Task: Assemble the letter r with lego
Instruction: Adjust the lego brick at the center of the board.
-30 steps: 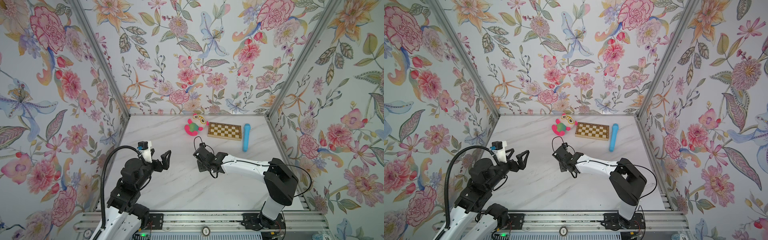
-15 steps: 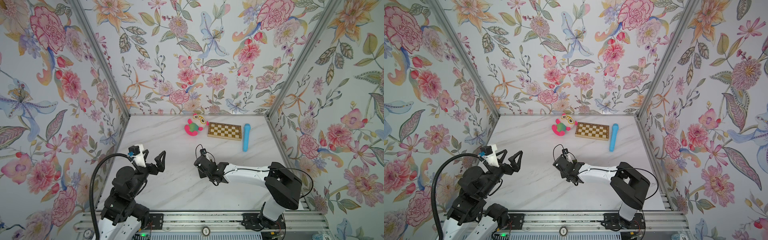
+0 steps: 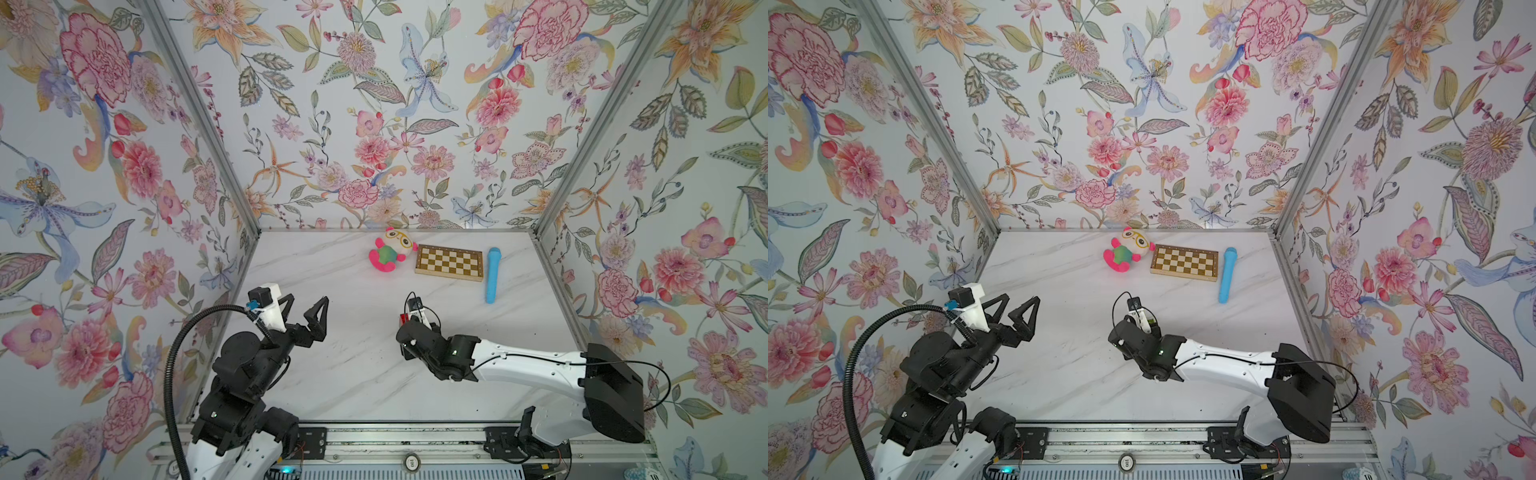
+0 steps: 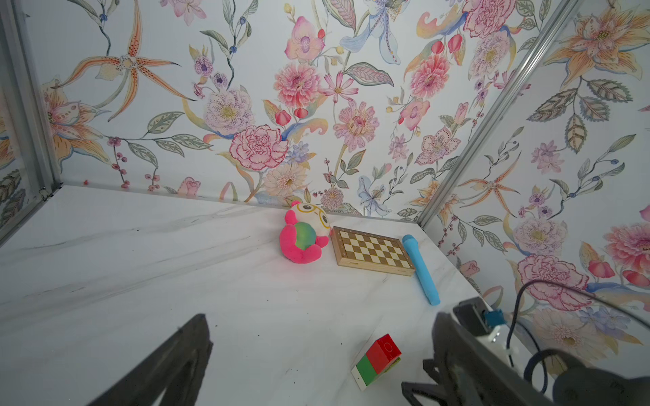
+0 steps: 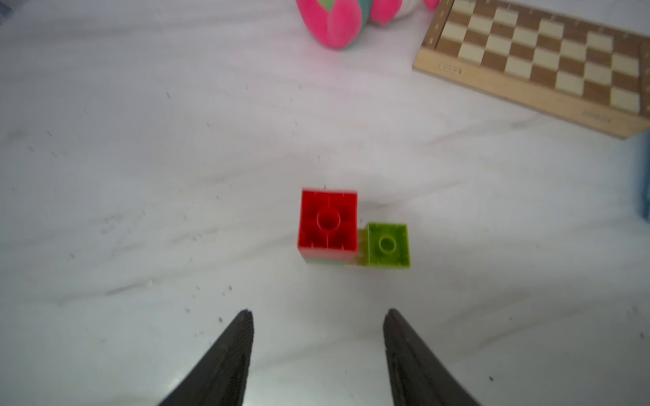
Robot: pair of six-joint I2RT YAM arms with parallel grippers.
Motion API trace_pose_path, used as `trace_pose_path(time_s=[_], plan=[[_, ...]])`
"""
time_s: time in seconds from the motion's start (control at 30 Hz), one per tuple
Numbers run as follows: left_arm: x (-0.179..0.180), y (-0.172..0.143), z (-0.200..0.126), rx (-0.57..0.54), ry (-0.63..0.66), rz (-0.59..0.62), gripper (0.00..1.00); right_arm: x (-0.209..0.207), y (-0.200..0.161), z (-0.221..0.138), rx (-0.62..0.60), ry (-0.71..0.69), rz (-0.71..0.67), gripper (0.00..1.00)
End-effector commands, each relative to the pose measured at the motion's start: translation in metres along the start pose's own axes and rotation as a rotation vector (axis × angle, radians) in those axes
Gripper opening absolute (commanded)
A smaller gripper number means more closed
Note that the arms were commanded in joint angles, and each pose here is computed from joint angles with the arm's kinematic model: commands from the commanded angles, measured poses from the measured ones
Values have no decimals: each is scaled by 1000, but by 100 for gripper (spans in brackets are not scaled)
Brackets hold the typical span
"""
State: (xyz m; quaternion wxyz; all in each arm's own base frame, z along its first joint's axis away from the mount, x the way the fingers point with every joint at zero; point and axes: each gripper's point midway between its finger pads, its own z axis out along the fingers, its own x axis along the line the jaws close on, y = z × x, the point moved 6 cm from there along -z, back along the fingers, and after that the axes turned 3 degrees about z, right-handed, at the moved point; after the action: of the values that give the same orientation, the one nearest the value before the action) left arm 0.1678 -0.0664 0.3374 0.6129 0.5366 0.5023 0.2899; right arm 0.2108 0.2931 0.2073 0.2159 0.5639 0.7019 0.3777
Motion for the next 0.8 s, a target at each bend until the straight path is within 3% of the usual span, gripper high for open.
trace_pose_path(time_s=[0.0,0.1,0.3,0.63,0.77], plan=[[3,-25,15,135,-3,-51,99,-10,37,-9,103,-56,-31,70],[7,-47,30,221,5,-72,99,-12,46,8,280,-81,4,70],[9,-83,61,406,-13,-109,99,-3,46,35,504,-72,-3,71],[6,-89,92,457,-46,-90,99,-11,35,81,662,-93,-35,69],[6,-92,100,470,-50,-82,99,-14,32,89,702,-79,-18,61]])
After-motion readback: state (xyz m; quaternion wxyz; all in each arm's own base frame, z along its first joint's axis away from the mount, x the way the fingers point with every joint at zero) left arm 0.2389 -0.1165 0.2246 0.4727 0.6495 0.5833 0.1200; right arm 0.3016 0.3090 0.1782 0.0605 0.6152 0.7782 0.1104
